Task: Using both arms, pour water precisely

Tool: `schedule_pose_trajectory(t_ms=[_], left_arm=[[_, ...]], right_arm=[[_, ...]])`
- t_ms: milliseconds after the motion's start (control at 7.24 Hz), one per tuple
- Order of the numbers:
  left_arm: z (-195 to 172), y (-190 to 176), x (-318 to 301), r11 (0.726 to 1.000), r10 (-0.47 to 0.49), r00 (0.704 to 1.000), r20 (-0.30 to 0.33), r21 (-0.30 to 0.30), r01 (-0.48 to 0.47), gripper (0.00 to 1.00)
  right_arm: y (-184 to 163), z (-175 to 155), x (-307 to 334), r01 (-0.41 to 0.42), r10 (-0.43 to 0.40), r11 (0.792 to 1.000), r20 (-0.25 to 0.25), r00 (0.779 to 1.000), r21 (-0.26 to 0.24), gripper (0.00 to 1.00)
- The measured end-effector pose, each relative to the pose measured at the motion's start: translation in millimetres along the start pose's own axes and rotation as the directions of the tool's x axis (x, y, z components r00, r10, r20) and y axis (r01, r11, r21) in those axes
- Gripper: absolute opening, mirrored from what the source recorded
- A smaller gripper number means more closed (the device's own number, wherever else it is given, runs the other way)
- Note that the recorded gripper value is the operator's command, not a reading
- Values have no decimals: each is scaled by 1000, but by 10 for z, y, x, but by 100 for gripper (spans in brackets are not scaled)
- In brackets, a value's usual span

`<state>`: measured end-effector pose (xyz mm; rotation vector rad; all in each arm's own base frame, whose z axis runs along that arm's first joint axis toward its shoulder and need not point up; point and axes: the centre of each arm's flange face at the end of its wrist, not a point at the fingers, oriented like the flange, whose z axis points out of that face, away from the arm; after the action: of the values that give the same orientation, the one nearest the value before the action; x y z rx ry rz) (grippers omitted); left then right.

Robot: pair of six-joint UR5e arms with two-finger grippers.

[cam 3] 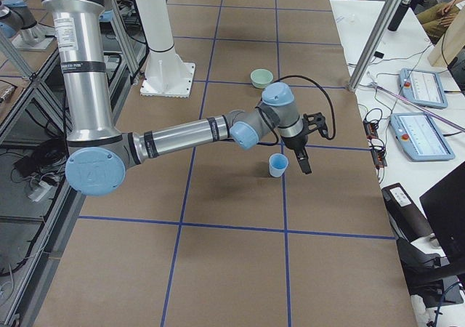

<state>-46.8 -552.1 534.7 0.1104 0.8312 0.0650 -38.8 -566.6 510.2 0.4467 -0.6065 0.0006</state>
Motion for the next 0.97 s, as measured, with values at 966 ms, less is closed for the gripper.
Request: schedule_pose_trajectory(t_ms=[966], left_arm=[[219,-487,1387,999,-39,999,5,-11,39,100]], right_arm=[[468,-74,1913,184,-132,928,176,976,-324,100]])
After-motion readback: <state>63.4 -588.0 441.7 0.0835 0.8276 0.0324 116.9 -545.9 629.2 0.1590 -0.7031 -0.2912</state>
